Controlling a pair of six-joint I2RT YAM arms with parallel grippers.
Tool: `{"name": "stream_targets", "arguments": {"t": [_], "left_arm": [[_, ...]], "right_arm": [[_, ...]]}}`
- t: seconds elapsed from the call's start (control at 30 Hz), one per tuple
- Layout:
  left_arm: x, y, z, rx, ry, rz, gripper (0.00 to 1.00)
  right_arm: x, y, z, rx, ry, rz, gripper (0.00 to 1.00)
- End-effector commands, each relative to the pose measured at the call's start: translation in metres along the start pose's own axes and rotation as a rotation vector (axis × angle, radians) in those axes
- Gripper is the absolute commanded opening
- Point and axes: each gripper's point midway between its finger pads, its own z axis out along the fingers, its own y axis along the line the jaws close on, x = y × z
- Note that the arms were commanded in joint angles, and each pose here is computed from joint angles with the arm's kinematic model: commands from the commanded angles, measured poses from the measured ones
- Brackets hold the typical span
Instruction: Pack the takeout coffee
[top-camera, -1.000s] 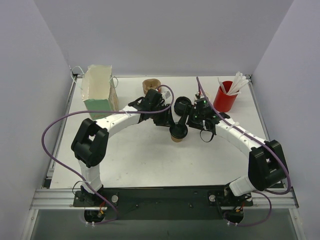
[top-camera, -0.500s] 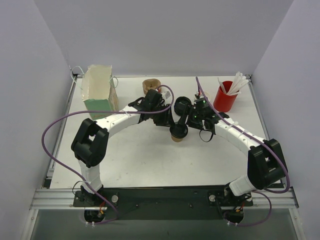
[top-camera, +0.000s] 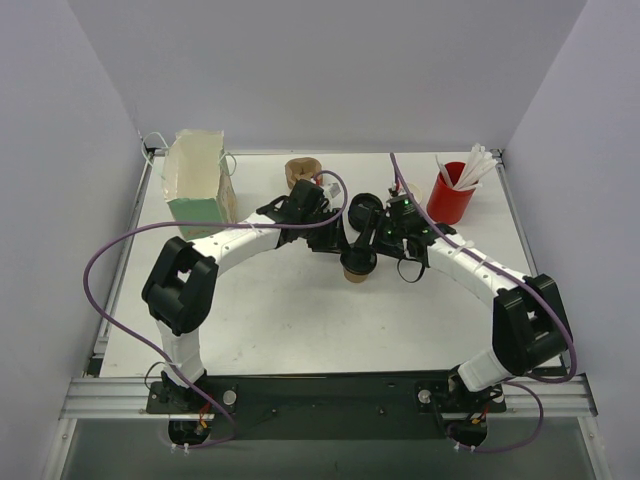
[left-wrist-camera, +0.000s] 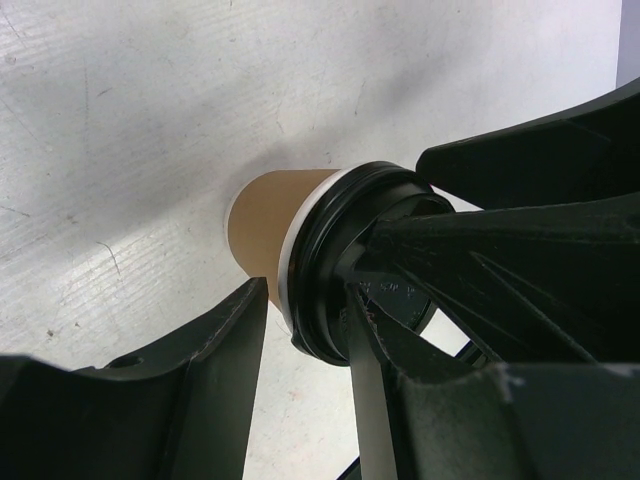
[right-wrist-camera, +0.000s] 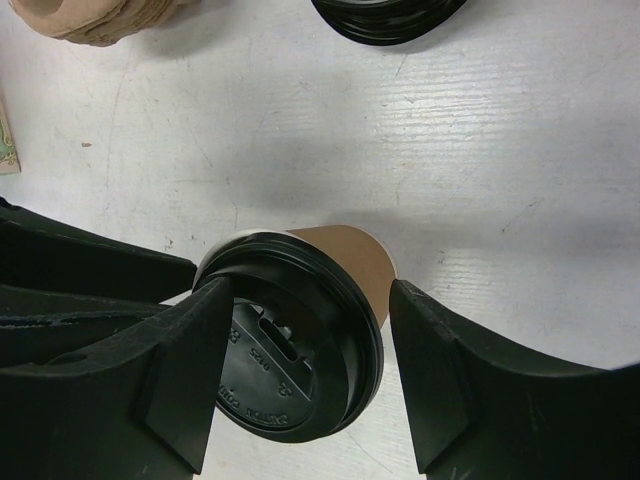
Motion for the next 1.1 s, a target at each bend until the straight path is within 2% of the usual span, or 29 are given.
{"name": "stream_targets", "arguments": {"t": [0.0, 0.43, 0.6, 1.07], "left_arm": [[0.002, 0.002, -0.004, -0.02, -0.016, 0.01, 0.47], [0.003, -0.003, -0.009, -0.01, -0.036, 0.006, 0.47], [0.001, -0.015, -0.015, -0.012, -0.07, 0.001, 0.47], [0.003, -0.019, -0.018, -0.045, -0.131, -0.041, 0.47]], "right_arm": [[0.017, -0.021, 0.008, 0.099, 0.065, -0.01, 0.58], [0.015, -0.02, 0.003, 0.087, 0.055, -0.012, 0.58], [-0.003, -0.005, -0.005, 0.059, 0.03, -0.026, 0.61], [-0.012, 0.004, -0.014, 0.045, 0.027, -0.03, 0.68]]}}
